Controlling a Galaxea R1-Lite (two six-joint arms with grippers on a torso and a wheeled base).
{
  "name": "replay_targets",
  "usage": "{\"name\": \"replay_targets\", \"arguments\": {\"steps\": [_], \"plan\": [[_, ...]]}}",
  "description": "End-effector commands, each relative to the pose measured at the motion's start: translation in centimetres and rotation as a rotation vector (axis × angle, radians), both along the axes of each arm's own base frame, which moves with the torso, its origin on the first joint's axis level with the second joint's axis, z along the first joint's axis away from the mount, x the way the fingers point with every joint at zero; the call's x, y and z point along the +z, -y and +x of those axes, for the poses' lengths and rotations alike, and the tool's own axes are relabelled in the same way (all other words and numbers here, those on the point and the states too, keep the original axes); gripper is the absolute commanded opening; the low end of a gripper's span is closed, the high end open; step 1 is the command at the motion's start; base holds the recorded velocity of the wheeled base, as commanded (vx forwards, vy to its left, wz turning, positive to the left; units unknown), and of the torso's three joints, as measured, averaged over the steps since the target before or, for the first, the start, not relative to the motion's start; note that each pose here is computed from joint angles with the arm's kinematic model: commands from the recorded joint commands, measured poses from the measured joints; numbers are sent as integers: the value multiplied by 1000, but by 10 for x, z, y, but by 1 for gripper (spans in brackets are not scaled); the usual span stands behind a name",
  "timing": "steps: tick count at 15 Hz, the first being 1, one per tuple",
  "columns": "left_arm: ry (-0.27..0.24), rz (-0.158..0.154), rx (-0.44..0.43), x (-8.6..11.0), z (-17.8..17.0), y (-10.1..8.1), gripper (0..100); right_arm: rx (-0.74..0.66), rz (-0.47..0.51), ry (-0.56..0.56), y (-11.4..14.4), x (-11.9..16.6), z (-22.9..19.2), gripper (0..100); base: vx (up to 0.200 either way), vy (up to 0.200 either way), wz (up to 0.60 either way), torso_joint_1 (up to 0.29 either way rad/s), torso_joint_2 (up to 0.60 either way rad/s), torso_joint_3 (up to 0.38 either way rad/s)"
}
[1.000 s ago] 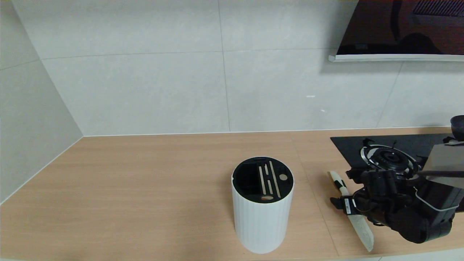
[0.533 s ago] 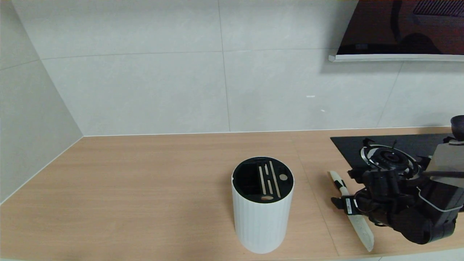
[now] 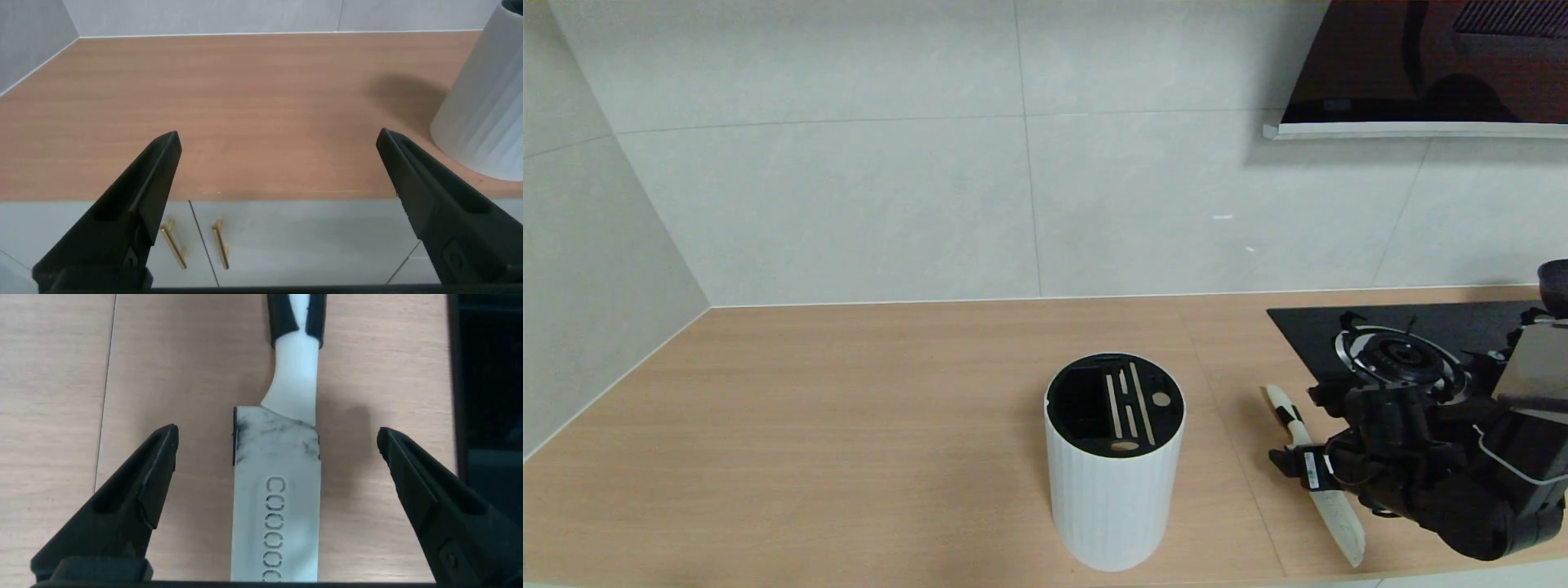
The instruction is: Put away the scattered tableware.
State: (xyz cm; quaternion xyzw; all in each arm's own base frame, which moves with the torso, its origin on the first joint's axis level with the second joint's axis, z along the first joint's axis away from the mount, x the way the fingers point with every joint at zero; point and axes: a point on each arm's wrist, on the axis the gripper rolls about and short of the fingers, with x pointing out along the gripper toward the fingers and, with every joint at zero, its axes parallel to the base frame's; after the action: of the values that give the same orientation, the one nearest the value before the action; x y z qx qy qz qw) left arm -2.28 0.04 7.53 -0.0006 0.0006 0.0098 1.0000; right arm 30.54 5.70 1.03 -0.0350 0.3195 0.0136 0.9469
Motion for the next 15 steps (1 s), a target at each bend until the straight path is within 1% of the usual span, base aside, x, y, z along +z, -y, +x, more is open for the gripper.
{"name": "replay_targets", "arguments": {"steps": [1,2,6,7,15], "plan": [[0,0,0,0,0,0,100,8,-4,-15,-2,-4,-1,100,0,0,0,0,0,0],[0,0,0,0,0,0,100,9,-7,-28,-2,-9,-1,100,0,0,0,0,0,0],[0,0,0,0,0,0,100,7,-9,-34,-2,-11,-1,100,0,0,0,0,0,0],[0,0,0,0,0,0,100,7,-9,-36,-2,-12,-1,0,0,0,0,0,0,0],[0,0,0,0,0,0,100,3,-12,-35,-2,-13,0,0,0,0,0,0,0,0]]}}
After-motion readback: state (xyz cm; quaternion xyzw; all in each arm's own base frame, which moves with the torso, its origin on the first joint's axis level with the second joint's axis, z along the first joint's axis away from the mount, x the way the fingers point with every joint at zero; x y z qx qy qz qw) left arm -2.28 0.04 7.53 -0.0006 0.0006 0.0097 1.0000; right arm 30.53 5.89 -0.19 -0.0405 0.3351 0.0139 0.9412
